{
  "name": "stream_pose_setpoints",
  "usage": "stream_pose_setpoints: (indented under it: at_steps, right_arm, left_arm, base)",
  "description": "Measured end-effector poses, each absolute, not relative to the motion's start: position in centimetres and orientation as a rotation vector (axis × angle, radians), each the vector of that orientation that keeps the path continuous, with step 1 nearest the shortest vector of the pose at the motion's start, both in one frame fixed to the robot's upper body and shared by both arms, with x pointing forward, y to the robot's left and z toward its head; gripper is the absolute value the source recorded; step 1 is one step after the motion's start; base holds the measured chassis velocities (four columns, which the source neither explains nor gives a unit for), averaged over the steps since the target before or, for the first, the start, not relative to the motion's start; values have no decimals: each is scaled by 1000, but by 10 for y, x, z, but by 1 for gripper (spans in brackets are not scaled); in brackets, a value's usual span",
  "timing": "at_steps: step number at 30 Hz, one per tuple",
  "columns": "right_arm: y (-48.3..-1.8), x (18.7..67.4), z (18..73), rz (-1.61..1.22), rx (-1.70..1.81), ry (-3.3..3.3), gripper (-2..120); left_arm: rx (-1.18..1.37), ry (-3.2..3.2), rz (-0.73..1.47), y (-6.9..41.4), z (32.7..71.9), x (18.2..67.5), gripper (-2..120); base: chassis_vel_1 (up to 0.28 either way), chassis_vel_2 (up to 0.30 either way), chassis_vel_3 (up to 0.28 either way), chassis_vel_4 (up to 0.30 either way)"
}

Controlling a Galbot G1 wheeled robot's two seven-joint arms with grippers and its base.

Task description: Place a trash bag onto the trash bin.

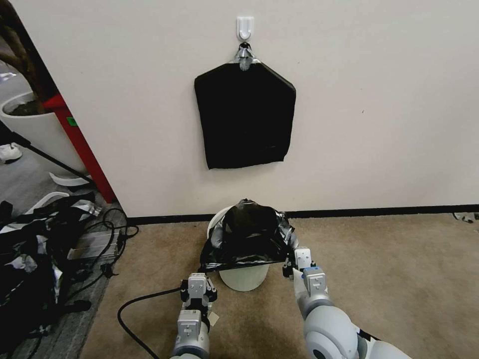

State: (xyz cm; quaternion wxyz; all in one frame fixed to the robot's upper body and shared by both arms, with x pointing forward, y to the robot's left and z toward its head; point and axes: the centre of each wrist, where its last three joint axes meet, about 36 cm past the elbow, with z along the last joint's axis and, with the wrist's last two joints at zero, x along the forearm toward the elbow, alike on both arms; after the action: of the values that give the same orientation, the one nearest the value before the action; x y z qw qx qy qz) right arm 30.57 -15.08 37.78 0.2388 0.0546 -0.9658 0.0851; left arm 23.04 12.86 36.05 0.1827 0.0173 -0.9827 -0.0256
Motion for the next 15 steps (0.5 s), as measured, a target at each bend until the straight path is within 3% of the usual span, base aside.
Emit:
stream_pose_setpoints:
  at_steps: [15]
  right_arm:
    - [-163, 329, 344, 401, 256, -2592, 0]
  left_arm:
    - [50, -2715, -95, 131, 321, 257, 0]
  base:
    - [0, 0, 0, 0]
